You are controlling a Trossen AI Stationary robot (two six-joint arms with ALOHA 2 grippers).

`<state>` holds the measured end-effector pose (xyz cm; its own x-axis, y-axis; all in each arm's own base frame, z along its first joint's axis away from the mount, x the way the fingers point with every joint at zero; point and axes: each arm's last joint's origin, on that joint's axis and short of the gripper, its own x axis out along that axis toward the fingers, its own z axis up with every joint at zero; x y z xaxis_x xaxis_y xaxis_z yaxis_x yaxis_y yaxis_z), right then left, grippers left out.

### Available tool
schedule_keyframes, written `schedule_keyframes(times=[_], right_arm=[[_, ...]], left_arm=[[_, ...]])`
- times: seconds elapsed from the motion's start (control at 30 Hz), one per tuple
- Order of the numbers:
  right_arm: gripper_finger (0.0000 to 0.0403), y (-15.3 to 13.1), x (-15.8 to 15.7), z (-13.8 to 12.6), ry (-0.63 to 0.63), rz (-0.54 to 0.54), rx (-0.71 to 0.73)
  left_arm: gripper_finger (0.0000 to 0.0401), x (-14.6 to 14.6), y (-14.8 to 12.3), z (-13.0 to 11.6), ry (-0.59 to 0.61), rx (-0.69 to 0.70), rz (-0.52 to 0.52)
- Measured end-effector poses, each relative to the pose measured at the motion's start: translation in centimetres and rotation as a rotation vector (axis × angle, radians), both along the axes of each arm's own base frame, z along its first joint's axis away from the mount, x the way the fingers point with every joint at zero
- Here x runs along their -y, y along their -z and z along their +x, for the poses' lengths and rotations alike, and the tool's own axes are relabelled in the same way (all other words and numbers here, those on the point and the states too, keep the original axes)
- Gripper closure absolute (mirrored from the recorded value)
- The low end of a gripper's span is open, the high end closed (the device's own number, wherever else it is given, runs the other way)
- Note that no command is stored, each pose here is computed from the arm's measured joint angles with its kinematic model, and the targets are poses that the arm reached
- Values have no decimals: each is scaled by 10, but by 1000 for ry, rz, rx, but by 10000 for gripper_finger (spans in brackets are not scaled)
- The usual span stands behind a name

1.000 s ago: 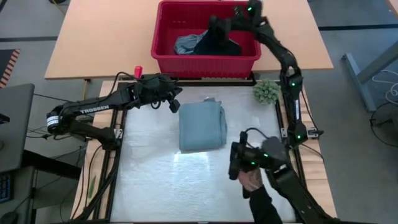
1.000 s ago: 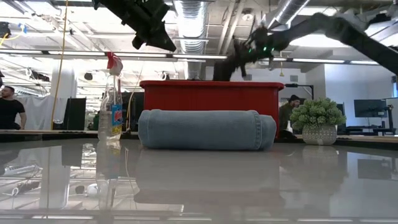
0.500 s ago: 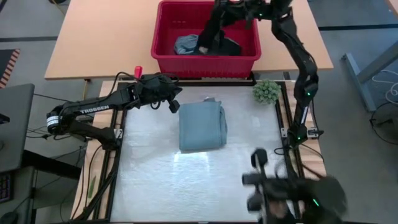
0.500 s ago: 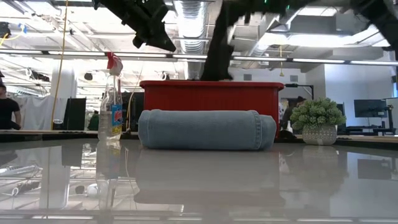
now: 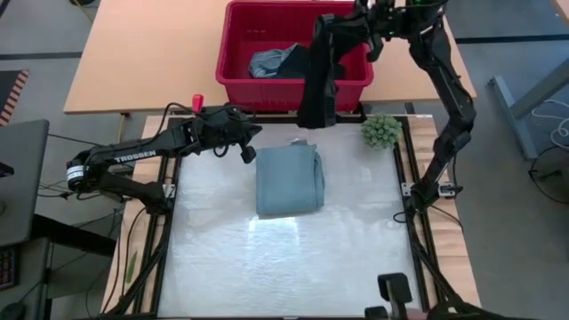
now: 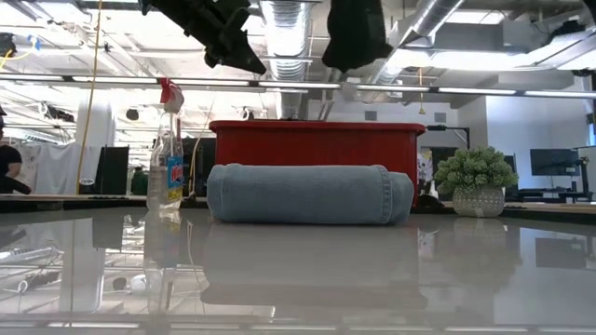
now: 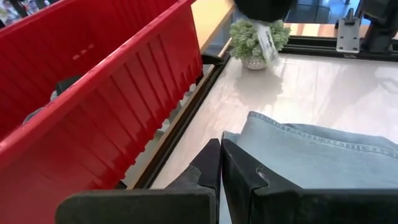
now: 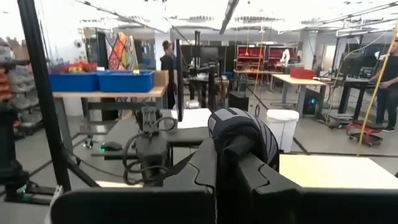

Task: Fold Laundry from Bin
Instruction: Fold the black pants from the red laundry bin

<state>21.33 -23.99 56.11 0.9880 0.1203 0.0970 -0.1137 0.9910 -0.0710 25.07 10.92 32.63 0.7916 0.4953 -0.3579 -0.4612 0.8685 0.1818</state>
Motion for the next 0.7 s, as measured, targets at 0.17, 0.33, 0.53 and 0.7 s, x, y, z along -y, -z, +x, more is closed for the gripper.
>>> schedule_keyframes(times=[0.17,0.33,0.53,0.7], right_arm=[[362,11,8,4,109,-9,-46],[362,24,44,14,366,-35,-6],[362,70,121,31,854,-22,25],[360,137,196,30,1148,7,13]], left_arm=[[401,0,0,0,-9,-2,3],[401,-1,0,-1,-47,-6,14],[401,-2,0,-2,-99,3,6],[401,-3,0,-2,-166,46,-49]])
